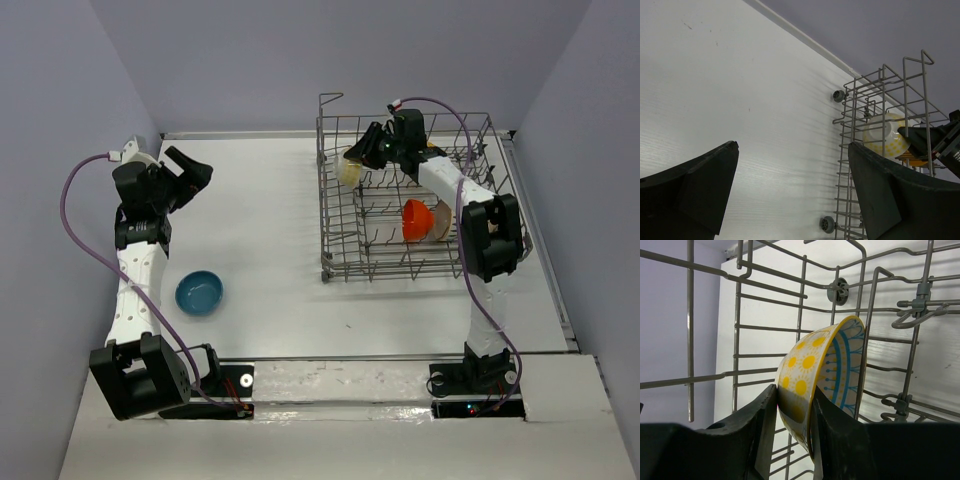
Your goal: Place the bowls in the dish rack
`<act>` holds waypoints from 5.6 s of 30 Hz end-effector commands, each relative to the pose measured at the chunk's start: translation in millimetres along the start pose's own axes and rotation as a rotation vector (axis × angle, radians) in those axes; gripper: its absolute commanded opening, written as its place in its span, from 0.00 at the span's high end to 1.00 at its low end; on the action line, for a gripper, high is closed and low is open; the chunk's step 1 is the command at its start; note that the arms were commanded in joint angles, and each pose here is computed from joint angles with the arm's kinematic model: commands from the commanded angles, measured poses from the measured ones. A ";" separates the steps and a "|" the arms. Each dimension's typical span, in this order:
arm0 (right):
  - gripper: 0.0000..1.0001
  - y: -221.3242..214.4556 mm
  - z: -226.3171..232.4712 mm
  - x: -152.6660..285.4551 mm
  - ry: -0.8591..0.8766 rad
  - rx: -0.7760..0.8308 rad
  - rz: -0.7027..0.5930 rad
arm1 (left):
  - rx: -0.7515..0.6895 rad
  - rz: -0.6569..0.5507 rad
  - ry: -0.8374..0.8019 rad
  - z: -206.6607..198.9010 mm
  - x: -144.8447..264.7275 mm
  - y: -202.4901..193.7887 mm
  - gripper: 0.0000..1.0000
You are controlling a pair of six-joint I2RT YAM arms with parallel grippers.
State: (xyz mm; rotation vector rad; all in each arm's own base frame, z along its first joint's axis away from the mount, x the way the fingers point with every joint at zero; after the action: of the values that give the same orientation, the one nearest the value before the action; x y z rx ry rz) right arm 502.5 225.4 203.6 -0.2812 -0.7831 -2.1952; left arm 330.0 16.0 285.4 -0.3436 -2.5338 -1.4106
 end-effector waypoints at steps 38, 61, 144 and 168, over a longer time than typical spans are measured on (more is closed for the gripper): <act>0.57 19.5 -54.5 11.6 -0.365 0.149 -0.083 | -0.021 -0.037 -0.044 -4.9 -0.2 7.1 0.01; 0.46 19.4 -52.8 9.7 -0.356 0.201 -0.029 | -0.024 -0.040 -0.045 -5.5 1.2 7.3 0.01; 0.39 -400.4 179.9 -22.0 0.096 0.784 0.429 | -0.028 -0.422 0.095 -40.1 116.8 72.6 0.01; 0.57 -420.6 158.3 -61.4 0.045 0.723 0.382 | -0.034 -0.426 0.078 -41.3 117.5 70.3 0.01</act>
State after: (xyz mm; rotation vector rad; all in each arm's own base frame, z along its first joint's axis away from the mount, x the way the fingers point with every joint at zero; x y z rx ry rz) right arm 225.0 563.1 92.5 -0.0828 -1.3217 -1.3815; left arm 247.0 28.9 388.0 0.2187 -2.5923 -1.5105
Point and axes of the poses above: each gripper's point midway between its finger pads, its own x axis back along the fingers, its own z axis along the line the jaws close on, y = z × x, the point moved 6 cm from there along x, back along the fingers, and after that the axes turned 8 degrees about -x, right-handed, at the moved point
